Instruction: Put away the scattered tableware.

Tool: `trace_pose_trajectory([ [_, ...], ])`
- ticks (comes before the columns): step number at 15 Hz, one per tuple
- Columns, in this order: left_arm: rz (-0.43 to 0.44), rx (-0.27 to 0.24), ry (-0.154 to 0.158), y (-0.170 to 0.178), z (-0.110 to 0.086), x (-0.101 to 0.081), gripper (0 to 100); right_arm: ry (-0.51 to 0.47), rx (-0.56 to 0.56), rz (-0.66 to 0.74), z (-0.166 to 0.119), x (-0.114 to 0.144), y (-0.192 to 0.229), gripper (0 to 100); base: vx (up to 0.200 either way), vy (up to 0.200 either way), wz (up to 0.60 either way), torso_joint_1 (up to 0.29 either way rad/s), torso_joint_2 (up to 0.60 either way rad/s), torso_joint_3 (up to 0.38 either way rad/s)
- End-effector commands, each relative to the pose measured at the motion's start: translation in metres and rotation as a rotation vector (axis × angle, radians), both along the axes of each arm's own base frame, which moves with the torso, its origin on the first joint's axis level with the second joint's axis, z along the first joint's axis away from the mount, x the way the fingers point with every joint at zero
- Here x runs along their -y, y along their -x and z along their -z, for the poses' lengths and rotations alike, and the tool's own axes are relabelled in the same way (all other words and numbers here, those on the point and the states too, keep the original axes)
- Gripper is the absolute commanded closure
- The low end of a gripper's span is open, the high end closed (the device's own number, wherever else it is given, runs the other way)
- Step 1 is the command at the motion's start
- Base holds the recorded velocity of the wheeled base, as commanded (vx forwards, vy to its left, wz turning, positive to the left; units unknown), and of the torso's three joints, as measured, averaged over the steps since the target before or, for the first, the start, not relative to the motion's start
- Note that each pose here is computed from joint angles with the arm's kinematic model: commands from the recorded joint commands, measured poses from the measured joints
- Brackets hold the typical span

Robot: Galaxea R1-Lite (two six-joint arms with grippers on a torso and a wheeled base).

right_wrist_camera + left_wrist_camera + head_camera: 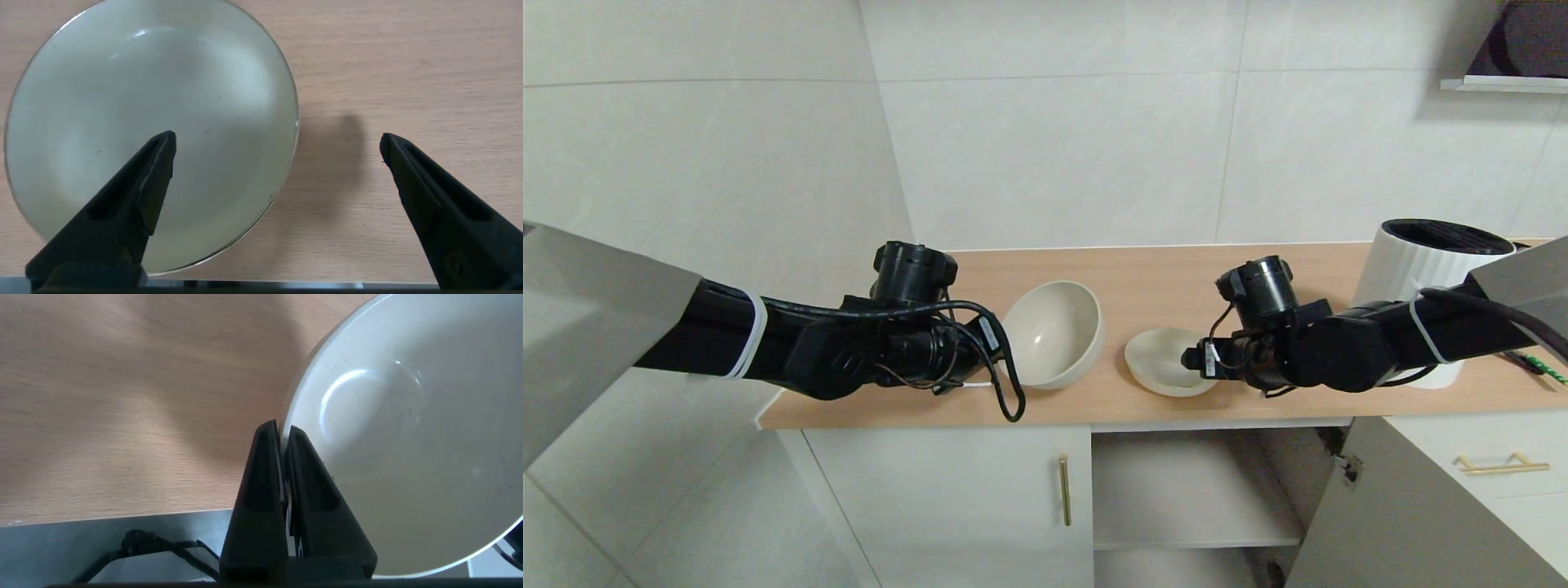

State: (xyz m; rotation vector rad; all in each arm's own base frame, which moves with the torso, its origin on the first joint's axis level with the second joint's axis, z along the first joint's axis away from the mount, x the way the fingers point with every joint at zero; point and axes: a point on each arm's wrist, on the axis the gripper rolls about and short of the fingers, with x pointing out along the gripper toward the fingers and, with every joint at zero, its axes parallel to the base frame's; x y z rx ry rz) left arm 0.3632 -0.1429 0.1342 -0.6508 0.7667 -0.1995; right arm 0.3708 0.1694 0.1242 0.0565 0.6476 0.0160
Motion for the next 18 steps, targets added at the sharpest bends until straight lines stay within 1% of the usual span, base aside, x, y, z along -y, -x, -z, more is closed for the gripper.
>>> trace_pose_trajectory([
  [1, -0.002, 0.001, 0.001, 0.0, -0.001, -0.001, 100, 0.002, -0.009, -0.001, 0.004, 0.0, -0.001, 0, 0.0, 0.0, 0.0, 0.0, 0.0, 0.0],
  [3, 0.0, 0.003, 0.002, 0.0, -0.001, 0.0, 100, 0.001, -0.009, 0.0, 0.005, -0.001, -0.003, 0, 0.0, 0.0, 0.0, 0.0, 0.0, 0.0],
  [4, -0.002, 0.004, 0.002, 0.0, -0.002, -0.001, 100, -0.01, -0.006, 0.008, 0.004, -0.001, -0.004, 100, 0.0, 0.0, 0.0, 0.0, 0.0, 0.0],
  [15, -0.004, 0.005, 0.003, 0.001, -0.003, -0.001, 100, -0.028, 0.006, 0.01, -0.004, 0.0, 0.0, 100, 0.0, 0.0, 0.0, 0.0, 0.0, 0.0],
  [17, -0.004, 0.018, 0.008, 0.008, -0.011, -0.004, 100, -0.041, 0.024, 0.007, -0.016, 0.003, 0.007, 100, 0.0, 0.0, 0.0, 0.0, 0.0, 0.0],
  [18, -0.009, 0.033, 0.013, 0.015, -0.019, -0.009, 100, -0.054, 0.031, -0.004, -0.025, 0.007, 0.014, 100, 0.0, 0.0, 0.0, 0.0, 0.0, 0.0],
])
